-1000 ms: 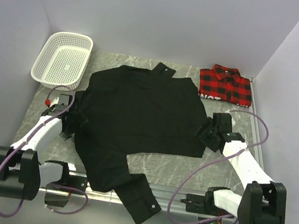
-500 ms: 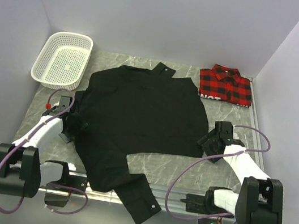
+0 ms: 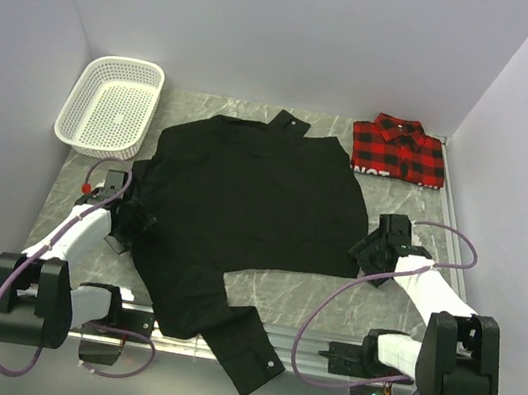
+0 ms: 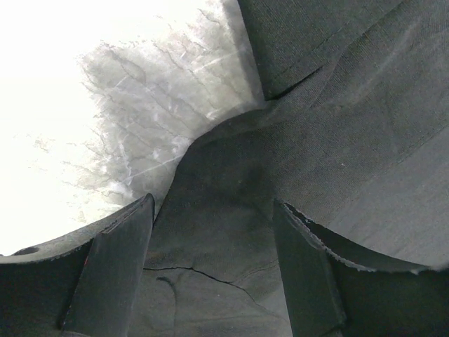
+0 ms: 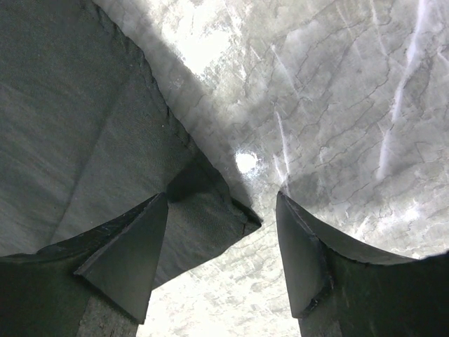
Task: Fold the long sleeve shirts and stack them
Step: Fold the shirt
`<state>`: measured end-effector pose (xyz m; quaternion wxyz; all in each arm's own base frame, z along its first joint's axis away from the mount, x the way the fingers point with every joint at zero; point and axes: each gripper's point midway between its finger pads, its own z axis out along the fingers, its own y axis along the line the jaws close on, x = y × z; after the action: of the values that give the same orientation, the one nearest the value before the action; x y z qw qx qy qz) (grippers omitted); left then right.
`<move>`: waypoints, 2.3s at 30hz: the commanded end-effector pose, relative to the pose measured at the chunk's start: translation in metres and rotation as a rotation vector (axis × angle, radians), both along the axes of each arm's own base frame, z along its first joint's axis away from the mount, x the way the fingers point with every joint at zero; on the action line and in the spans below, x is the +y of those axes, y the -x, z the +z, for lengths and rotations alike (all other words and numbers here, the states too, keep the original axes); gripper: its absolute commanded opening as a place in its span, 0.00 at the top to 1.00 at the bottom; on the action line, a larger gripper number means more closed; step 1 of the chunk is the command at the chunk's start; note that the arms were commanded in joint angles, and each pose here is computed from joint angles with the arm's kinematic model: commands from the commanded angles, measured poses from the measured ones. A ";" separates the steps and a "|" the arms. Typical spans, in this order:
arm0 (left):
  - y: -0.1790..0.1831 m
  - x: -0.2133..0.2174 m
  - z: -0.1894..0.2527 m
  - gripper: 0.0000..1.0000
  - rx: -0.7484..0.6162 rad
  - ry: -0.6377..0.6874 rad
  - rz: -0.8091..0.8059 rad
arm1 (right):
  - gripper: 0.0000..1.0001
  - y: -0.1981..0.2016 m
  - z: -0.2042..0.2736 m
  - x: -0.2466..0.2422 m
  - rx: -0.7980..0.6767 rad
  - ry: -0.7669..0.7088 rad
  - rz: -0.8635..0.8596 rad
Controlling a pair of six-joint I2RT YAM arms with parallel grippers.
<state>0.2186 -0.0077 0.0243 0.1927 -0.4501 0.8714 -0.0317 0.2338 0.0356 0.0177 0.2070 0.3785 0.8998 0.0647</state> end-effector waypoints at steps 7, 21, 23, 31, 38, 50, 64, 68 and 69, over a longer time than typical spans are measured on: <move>-0.007 -0.002 0.007 0.26 -0.045 0.011 -0.005 | 0.32 0.025 -0.013 0.018 0.136 0.011 0.072; 0.002 -0.014 0.001 0.31 -0.025 0.085 0.007 | 0.75 0.026 -0.011 0.016 0.127 0.025 0.071; 0.003 -0.013 0.001 0.32 -0.023 0.083 0.016 | 0.86 0.025 -0.010 0.019 0.124 0.016 0.091; 0.008 -0.011 0.002 0.38 0.003 0.075 0.045 | 1.00 0.014 -0.002 0.025 0.101 0.002 0.150; -0.009 -0.012 0.014 0.30 -0.036 0.064 -0.023 | 1.00 -0.007 0.007 0.036 0.051 -0.035 0.202; -0.048 0.014 -0.002 0.56 0.005 -0.066 -0.008 | 1.00 -0.011 0.004 0.036 0.046 -0.026 0.222; -0.108 0.018 0.017 0.48 -0.030 -0.097 -0.061 | 1.00 -0.020 0.005 0.030 0.026 0.006 0.208; -0.068 0.016 0.024 0.25 -0.024 -0.083 -0.033 | 1.00 -0.017 0.008 0.029 0.018 0.011 0.219; -0.062 0.015 0.026 0.22 -0.029 -0.078 -0.025 | 1.00 -0.016 0.009 0.029 0.015 0.012 0.222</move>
<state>0.3047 0.0056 0.0363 0.2162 -0.4211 0.8808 -0.0088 0.2386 0.0682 0.0122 0.1607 0.2845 0.9416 0.0818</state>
